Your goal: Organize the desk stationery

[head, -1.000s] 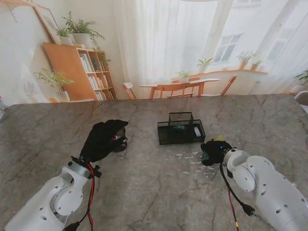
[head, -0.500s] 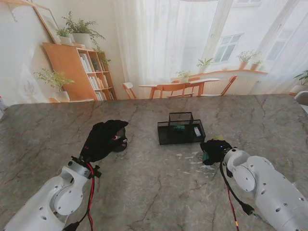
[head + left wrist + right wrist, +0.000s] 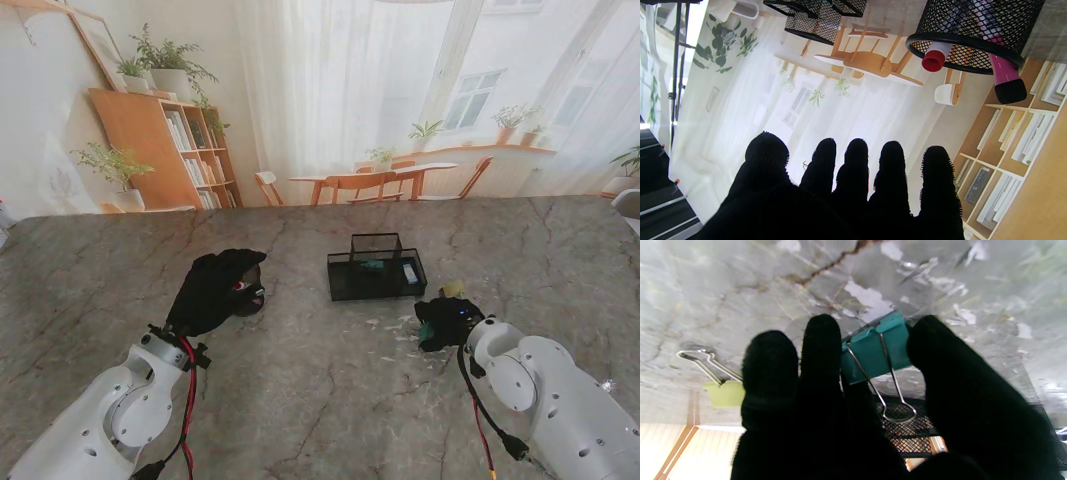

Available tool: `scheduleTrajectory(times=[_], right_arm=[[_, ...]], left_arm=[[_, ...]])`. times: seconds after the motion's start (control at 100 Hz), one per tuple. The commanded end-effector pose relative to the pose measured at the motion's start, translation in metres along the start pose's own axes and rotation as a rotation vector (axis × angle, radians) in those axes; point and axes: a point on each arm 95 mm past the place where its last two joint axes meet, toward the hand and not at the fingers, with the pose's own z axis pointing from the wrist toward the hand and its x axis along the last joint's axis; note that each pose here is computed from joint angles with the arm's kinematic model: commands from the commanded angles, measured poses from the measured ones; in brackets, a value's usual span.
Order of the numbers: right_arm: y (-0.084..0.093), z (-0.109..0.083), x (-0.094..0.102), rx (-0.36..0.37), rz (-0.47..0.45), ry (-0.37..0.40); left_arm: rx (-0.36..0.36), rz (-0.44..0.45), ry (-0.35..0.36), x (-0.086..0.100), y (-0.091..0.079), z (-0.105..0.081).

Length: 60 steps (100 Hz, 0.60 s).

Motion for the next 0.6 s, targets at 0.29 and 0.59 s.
scheduleTrajectory(times=[0.29,0.59], right_arm=[[0.013,-0.012,0.006,-0.065,0.055,-0.008],[0.071,-0.017,0.01,-0.237,0.102,0.015]], left_arm=[[0.002,-0.004,0.0,0.001,0.001,-0.001],[0.003,-0.005,0.001,0.002,0.001,-0.001]])
